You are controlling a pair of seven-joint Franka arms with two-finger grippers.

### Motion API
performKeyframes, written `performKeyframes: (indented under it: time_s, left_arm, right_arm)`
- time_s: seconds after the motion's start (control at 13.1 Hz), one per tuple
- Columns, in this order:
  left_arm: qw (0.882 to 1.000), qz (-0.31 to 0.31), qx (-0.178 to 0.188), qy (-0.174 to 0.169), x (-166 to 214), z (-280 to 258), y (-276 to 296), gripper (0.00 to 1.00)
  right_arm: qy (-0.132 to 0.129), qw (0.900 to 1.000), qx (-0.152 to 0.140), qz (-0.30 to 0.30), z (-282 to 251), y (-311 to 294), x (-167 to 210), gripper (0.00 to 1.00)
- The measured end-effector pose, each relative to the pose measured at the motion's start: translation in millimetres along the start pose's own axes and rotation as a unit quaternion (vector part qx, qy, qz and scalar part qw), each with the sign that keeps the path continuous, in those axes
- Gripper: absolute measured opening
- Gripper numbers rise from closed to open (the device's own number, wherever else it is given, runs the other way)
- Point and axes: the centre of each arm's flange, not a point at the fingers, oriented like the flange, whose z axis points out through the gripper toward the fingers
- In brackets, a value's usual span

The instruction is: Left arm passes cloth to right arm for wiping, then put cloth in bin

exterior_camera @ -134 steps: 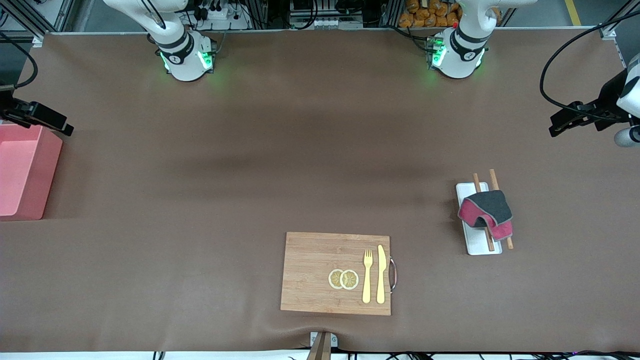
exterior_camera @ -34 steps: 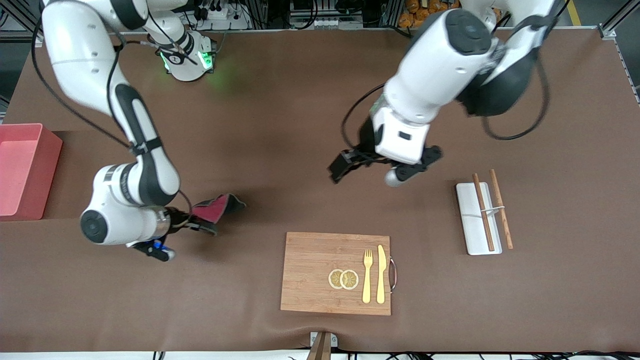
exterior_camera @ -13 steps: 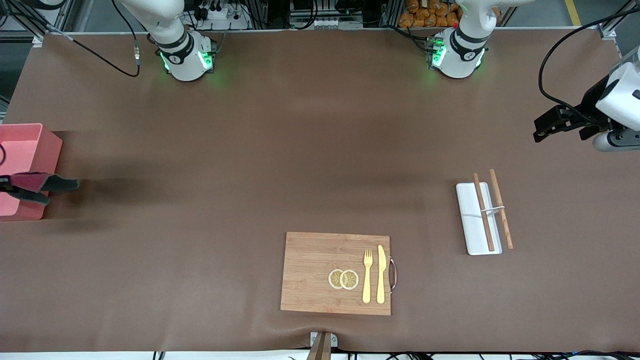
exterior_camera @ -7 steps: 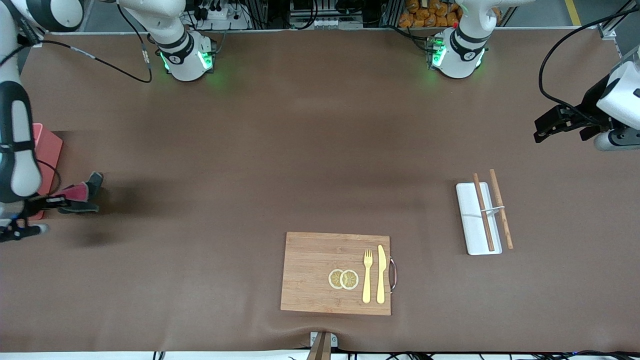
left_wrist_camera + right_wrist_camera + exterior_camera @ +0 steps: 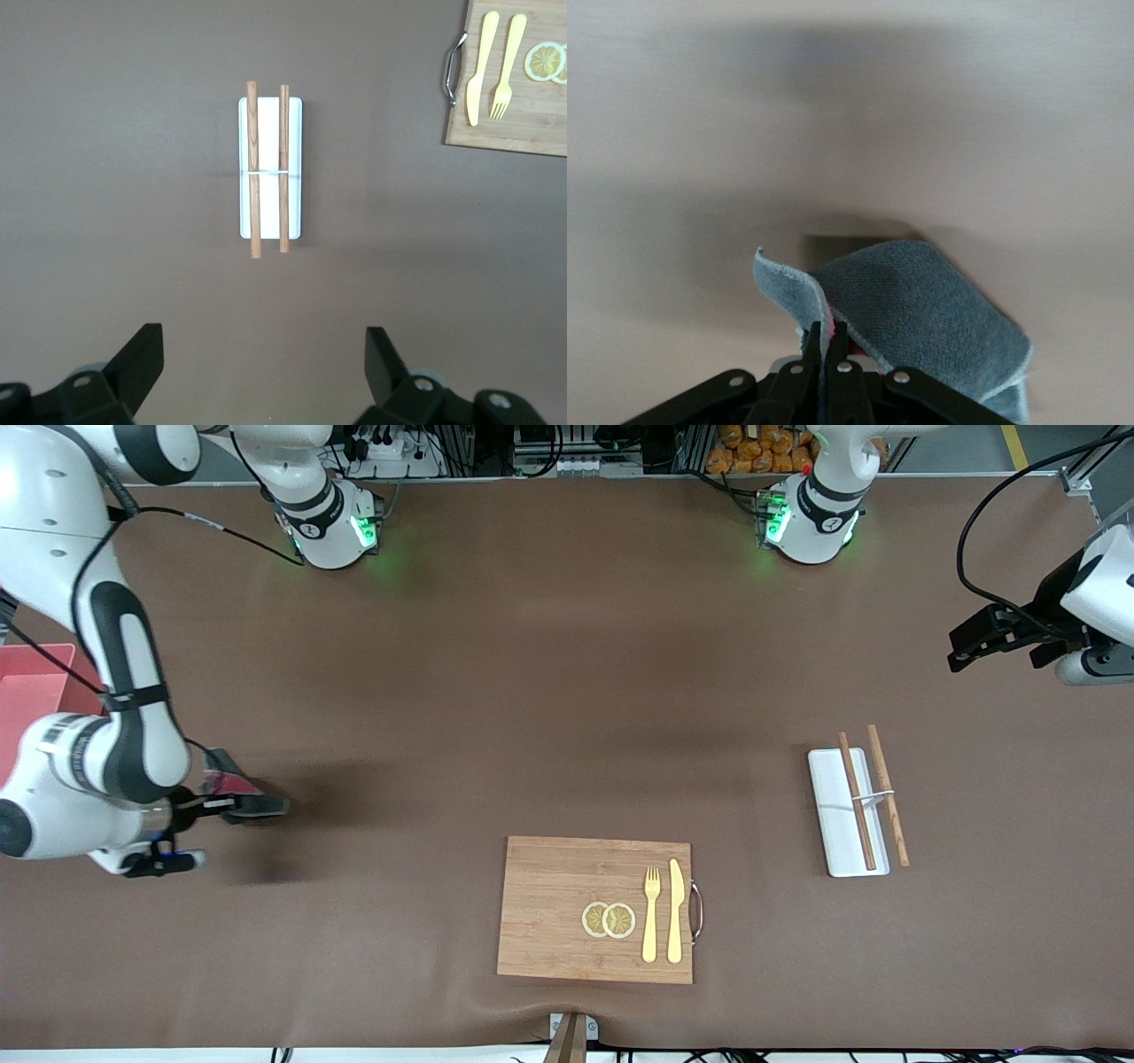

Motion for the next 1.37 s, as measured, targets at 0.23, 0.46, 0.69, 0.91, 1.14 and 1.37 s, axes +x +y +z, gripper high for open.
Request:
performKeyframes:
  time_s: [0.23,0.46,0.69,0.91,1.14,1.37]
  left_arm:
    - [1.0,0.001,0.001,-0.005,-1,1,1,1.0]
    - [1.0,0.0,0.002,-0.013,-3,2,-1,1.0]
    - [1.0,0.001,0.003,-0.016,-9,-4,0,1.0]
    - [1.0,0.003,0.003,-0.012,-13,-11,2,1.0]
    - [1.0,0.003,0.002,-0.004,-13,-19,3,1.0]
    - [1.0,0.003,0.002,-0.001,-14,-21,2,1.0]
  right_arm:
    - [-0.006,0.999,0.033,0.033,10,-86,8,0.02]
    - [-0.001,0.997,0.055,0.053,2,-158,7,0.02]
    - [0.002,0.996,0.074,0.056,-34,-204,-12,0.02]
    - [0.006,0.995,0.082,0.048,-106,-209,-52,0.02]
    - [0.023,0.994,0.09,0.061,-182,-175,-100,0.02]
    - [0.032,0.994,0.078,0.065,-230,-126,-142,0.02]
